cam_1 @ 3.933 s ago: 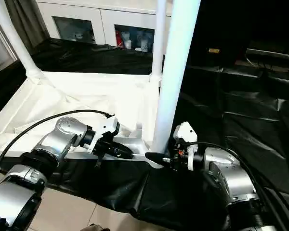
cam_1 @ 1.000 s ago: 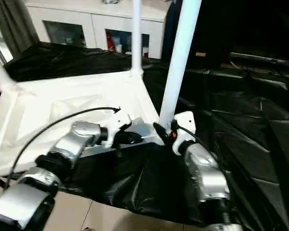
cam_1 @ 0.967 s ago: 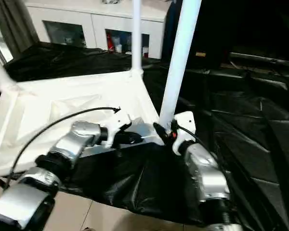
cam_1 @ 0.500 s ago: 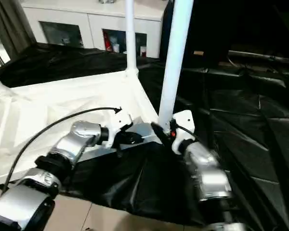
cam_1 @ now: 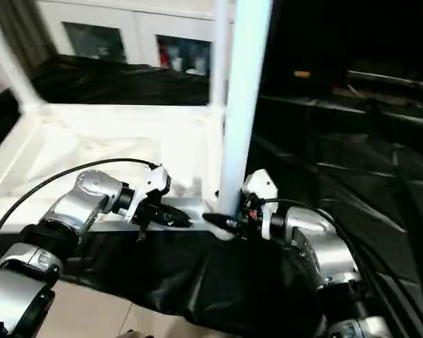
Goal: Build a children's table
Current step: Rotate leg to tighten
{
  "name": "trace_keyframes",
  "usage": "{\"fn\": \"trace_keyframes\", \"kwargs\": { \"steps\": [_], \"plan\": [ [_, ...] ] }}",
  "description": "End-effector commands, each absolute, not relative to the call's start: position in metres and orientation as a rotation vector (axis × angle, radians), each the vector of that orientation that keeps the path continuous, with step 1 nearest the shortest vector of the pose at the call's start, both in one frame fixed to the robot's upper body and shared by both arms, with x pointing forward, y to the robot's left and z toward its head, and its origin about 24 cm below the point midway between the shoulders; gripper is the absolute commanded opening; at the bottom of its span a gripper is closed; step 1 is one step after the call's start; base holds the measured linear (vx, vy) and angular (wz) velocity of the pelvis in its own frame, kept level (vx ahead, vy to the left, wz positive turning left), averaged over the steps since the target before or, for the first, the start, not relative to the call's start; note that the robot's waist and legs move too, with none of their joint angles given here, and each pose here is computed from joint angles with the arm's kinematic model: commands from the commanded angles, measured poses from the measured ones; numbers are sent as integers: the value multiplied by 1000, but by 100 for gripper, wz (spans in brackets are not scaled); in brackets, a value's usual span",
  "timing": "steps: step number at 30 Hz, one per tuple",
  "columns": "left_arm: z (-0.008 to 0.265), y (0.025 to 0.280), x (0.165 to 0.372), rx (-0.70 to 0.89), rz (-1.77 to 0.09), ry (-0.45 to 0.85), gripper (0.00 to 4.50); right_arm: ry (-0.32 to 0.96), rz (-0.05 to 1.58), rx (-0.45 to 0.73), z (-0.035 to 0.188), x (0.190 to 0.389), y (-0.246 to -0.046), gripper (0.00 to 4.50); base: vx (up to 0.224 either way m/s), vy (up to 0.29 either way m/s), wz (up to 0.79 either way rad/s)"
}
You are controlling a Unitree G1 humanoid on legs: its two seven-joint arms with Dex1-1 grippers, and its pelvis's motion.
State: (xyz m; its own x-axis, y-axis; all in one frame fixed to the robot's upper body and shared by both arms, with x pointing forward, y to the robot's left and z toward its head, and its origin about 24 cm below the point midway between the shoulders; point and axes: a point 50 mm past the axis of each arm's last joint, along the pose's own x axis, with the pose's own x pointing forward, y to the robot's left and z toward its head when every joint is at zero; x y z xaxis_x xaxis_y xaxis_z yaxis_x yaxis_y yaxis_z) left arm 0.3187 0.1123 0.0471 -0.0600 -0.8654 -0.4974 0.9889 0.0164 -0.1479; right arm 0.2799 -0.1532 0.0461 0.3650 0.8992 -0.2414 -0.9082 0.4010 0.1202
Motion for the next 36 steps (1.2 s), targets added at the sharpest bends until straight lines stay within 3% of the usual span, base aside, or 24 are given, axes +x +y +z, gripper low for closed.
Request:
{"fn": "trace_keyframes", "kwargs": {
  "steps": [1, 12, 15, 16, 18, 20, 24, 25, 28, 30, 36],
  "plan": [
    [42, 110, 315, 301, -1573, 572, 0, 316, 1222, -16, 41, 276, -147, 263, 0, 0, 0],
    [41, 109, 316, 312, -1564, 561, 0, 327, 1247, -37, 37, 271, -145, 215, 0, 0, 0],
    [41, 106, 321, 314, -1507, 541, 0, 328, 1177, -30, 34, 271, -146, 212, 0, 0, 0],
    [40, 100, 326, 307, -1422, 512, 0, 337, 1025, -29, 26, 275, -148, 210, 0, 0, 0],
    [40, 100, 326, 307, -1422, 512, 0, 337, 1025, -29, 26, 275, -148, 209, 0, 0, 0],
    [38, 88, 331, 298, -1330, 484, 0, 355, 799, 40, 13, 277, -144, 204, 0, 0, 0],
    [38, 84, 332, 297, -1310, 475, 0, 363, 736, 63, 9, 277, -142, 204, 0, 0, 0],
    [37, 70, 333, 284, -1266, 457, 0, 403, 552, 90, -4, 281, -136, 204, 0, 0, 0],
    [33, 48, 330, 272, -1246, 448, 0, 424, 382, 122, -8, 289, -123, 203, 0, 0, 0],
    [33, 36, 325, 252, -1269, 435, 0, 422, 376, 123, -7, 293, -110, 203, 0, 0, 0],
    [34, 37, 325, 264, -1287, 423, 0, 370, 467, 103, 3, 296, -97, 203, 0, 0, 0]
  ]
}}
